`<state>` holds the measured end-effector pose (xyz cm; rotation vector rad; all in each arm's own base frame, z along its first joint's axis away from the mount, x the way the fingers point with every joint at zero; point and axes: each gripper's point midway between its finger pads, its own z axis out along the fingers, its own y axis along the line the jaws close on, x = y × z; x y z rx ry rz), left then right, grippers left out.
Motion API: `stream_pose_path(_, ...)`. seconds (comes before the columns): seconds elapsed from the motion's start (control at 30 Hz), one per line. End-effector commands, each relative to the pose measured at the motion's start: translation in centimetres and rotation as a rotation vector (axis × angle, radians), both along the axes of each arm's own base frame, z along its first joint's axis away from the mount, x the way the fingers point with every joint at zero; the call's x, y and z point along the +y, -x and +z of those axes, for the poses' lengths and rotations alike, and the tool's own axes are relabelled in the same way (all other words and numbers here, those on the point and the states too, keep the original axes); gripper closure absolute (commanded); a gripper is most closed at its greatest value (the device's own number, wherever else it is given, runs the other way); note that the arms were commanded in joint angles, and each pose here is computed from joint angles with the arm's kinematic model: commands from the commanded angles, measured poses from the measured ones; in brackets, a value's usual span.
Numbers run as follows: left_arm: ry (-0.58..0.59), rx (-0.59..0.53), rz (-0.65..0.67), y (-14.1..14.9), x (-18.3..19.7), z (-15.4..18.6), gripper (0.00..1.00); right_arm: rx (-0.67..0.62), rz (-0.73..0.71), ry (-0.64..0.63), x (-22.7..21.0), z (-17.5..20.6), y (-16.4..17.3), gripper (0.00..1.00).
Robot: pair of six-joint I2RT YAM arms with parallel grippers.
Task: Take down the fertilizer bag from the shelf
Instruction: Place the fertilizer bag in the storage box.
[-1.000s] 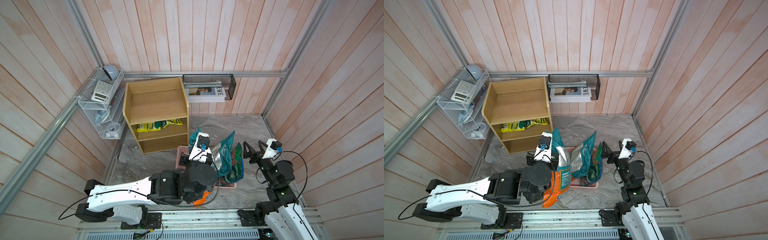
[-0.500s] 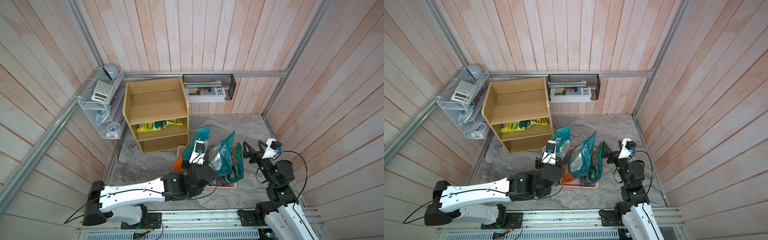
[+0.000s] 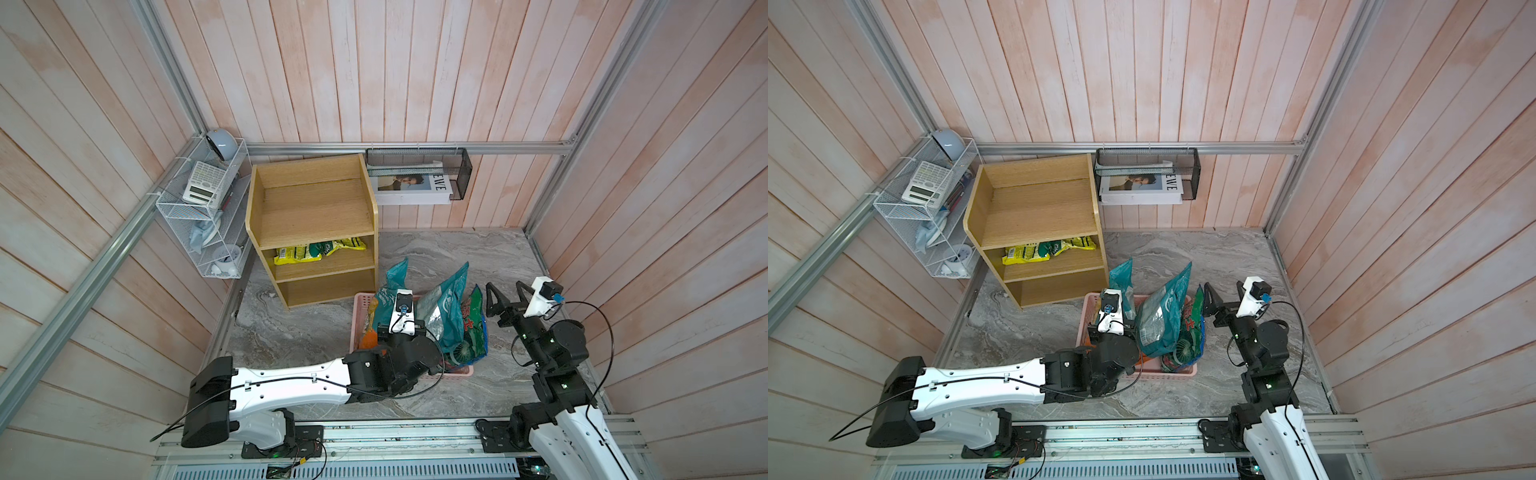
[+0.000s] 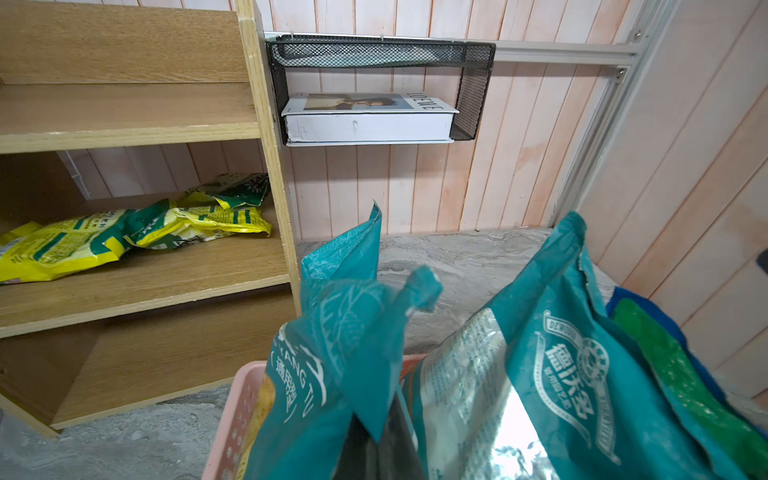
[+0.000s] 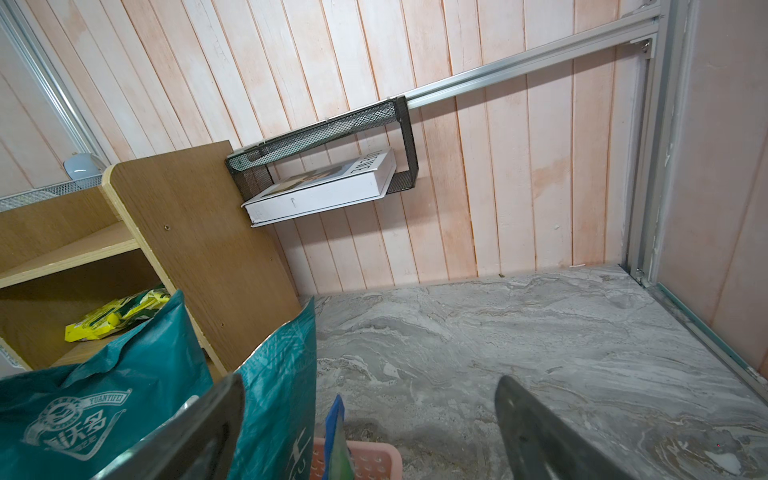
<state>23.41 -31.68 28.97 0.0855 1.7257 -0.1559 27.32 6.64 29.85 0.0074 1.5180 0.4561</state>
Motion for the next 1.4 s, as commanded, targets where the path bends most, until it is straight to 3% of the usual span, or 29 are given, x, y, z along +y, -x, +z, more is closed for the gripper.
stream_pose_path(0.0, 0.170, -0.070, -0.013, -0.3, -1.3, 3.3, 1.00, -0.022, 0.018, -0.015, 0.3, 0.5, 0.2, 0.02)
stream_pose_path(0.37, 0.211, -0.164, 0.039, -4.0, 1.3, 4.7, 1.00, -0.023, 0.021, -0.018, 0.3, 0.5, 0.1, 0.02)
stream_pose_path(0.7, 0.166, -0.228, 0.007, -6.3, 1.4, 8.8, 1.00, -0.017, 0.023, -0.016, 0.4, 0.3, -0.1, 0.02)
stream_pose_path(0.83, 0.194, -0.197, -0.028, -7.3, 2.1, 5.8, 1.00, -0.021, 0.019, -0.016, 0.3, 0.4, 0.0, 0.02)
stream_pose_path(1.13, 0.274, -0.101, 0.019, -6.3, 3.7, -3.7, 1.00, -0.018, 0.026, -0.019, 0.5, 0.3, -0.1, 0.02)
stream_pose_path(1.37, 0.229, -0.124, -0.016, -2.7, 0.7, -4.3, 1.00, -0.014, 0.028, -0.019, 0.5, 0.2, -0.2, 0.02)
